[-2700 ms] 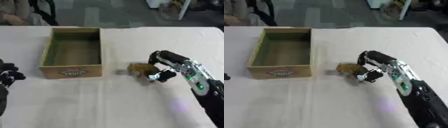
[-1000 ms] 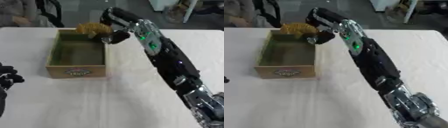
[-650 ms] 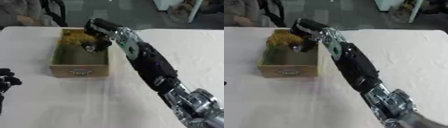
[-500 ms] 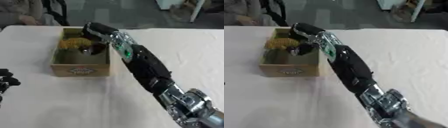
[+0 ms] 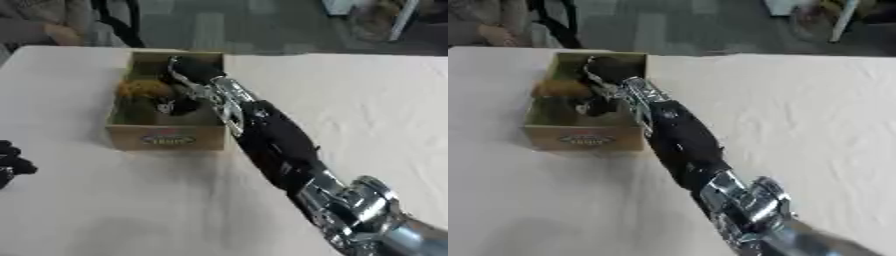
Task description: Pick up objects on the table and place them in the box.
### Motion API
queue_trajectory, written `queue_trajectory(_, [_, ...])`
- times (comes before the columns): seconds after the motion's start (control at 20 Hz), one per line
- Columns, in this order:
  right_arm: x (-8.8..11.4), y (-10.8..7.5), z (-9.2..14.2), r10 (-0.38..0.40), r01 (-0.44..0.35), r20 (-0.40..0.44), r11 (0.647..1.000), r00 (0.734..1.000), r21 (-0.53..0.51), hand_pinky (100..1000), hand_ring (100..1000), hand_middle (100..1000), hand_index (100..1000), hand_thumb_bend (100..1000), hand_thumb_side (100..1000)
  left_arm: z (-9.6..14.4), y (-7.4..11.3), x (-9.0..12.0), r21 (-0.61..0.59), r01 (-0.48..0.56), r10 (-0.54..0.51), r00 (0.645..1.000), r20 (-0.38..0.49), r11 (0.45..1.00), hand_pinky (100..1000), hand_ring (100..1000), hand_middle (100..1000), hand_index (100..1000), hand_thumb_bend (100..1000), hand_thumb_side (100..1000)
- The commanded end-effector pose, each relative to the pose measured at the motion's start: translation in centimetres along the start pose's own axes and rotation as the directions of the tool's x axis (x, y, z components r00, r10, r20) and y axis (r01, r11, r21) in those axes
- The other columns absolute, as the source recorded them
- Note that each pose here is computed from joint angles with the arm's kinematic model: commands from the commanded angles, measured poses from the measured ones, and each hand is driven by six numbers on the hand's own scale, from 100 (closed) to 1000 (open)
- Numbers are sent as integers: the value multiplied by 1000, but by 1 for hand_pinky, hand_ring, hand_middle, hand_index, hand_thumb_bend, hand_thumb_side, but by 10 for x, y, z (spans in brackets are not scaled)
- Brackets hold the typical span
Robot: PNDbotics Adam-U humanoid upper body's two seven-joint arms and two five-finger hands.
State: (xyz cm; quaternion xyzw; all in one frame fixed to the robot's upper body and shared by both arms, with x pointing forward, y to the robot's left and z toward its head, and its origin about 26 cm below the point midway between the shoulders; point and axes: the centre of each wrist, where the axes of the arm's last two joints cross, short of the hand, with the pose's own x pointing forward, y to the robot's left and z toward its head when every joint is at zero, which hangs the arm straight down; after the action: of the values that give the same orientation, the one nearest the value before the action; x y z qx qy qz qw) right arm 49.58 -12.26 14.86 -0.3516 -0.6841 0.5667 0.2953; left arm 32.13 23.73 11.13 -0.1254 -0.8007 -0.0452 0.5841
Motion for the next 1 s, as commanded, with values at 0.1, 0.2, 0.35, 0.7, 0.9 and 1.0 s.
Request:
queue_trajectory(0.1, [4,-10,-7,95,-95,19,995,995,-25,661,688,610,695,380,475,-4,-1,8,-19,8,-7,1000,25,1000,559,502,507,597,228,612])
queue_trajectory(0.2, [5,-9,-7,124,-124,30,992,992,3,698,738,671,745,421,493,-4,-1,8,-20,7,-7,1000,25,1000,559,502,507,597,228,611])
queue_trajectory(0.35, [6,-10,-7,139,-141,46,989,989,49,755,804,774,821,459,476,-4,-1,8,-19,8,-7,1000,25,1000,559,501,507,596,229,610])
queue_trajectory(0.7, [2,-38,-10,106,-107,83,994,991,12,781,844,845,863,388,355,-4,1,9,-6,11,-10,999,32,1000,560,501,507,596,233,606])
queue_trajectory(0.9, [-8,-56,-7,-64,71,80,994,995,-88,716,801,786,837,100,186,-2,3,9,11,14,-14,999,34,1000,560,501,507,596,235,606])
queue_trajectory(1.0, [-15,-68,-3,-181,193,91,969,979,-151,690,777,751,820,100,142,-2,5,9,21,16,-17,999,35,1000,560,501,507,596,236,605])
